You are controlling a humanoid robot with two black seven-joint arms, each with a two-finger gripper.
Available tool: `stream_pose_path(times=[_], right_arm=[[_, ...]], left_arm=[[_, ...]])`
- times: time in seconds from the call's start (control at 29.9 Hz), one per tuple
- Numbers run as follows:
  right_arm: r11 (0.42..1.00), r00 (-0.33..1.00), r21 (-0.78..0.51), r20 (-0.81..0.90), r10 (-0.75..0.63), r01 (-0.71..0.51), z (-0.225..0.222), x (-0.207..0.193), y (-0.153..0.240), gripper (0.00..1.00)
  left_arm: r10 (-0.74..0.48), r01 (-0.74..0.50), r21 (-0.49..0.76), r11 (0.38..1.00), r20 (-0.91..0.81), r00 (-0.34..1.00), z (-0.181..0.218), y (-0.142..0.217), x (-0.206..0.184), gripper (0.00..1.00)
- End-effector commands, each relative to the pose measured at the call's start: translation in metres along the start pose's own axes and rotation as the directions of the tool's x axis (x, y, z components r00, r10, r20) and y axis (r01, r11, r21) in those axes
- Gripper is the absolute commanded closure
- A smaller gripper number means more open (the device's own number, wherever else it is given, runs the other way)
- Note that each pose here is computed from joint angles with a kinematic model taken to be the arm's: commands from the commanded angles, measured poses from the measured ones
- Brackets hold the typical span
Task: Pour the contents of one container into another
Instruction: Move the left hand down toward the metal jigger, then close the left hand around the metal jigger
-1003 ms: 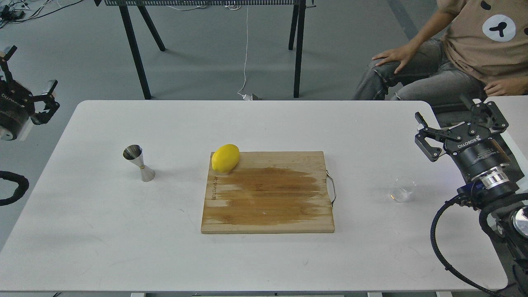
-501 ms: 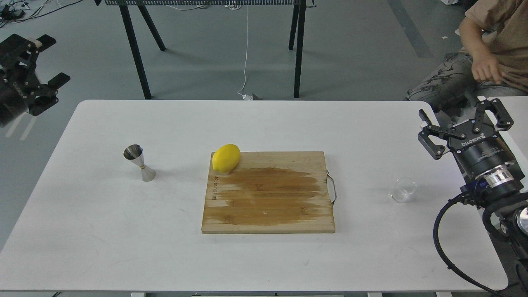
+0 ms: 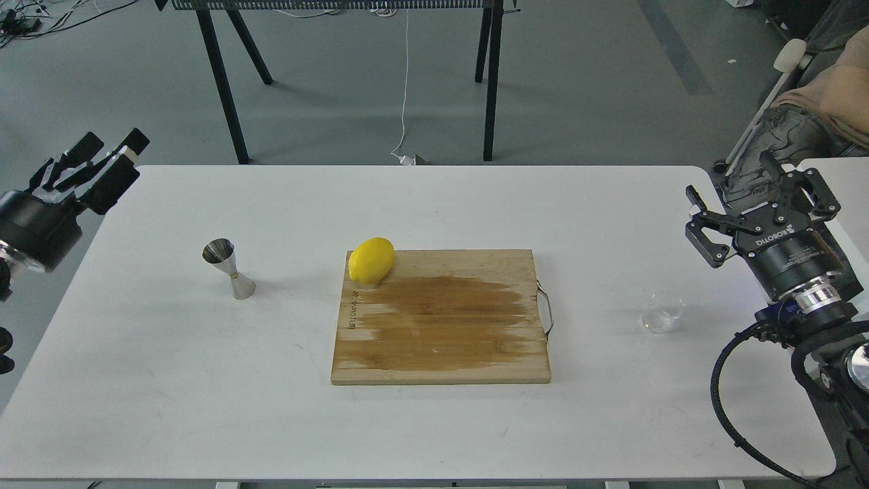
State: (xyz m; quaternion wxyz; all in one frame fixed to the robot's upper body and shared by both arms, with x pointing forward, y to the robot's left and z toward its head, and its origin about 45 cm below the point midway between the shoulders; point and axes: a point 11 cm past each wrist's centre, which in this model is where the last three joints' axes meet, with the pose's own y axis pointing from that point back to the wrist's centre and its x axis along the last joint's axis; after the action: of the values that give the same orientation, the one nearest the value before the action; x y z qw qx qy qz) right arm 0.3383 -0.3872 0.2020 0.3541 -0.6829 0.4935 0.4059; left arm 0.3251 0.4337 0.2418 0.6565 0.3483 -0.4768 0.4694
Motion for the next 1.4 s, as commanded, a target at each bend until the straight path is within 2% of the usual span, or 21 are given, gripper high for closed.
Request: stream_pose_path(times=[0.0,0.27,0.5,0.63,0.97,1.37], right_arm=[[1.000,1.000,-0.001,0.000,-0.001,0.001,0.000,0.000,0.000,0.01],[1.000,1.000,-0.002,0.000,-0.003,0.003,0.001,-0.001,0.000,0.01],[1.000,1.000,-0.003,0.001,-0.001,0.001,0.001,0.000,0.001,0.01],[1.000,1.000,-0.004,0.001,-0.001,0.001,0.001,0.000,0.001,0.01],[1.000,1.000,-0.002,0.001,-0.003,0.003,0.001,-0.001,0.000,0.01],[1.000,1.000,0.000,-0.003,-0.008,0.008,-0.001,-0.003,0.000,0.01]], left_arm=[[-0.115,0.114,0.010,0.993,0.028,0.993,-0.004,0.028,-0.038,0.02],[-0.255,0.254,0.050,0.966,0.021,0.967,-0.010,0.059,-0.119,0.01],[-0.282,0.284,0.088,0.955,-0.035,0.959,-0.007,0.061,-0.166,0.01],[-0.289,0.292,0.127,0.948,-0.043,0.957,-0.014,0.060,-0.180,0.01],[-0.265,0.269,0.139,0.953,-0.048,0.963,-0.008,0.027,-0.195,0.01],[-0.244,0.247,0.150,0.957,-0.033,0.969,-0.003,-0.008,-0.200,0.01]])
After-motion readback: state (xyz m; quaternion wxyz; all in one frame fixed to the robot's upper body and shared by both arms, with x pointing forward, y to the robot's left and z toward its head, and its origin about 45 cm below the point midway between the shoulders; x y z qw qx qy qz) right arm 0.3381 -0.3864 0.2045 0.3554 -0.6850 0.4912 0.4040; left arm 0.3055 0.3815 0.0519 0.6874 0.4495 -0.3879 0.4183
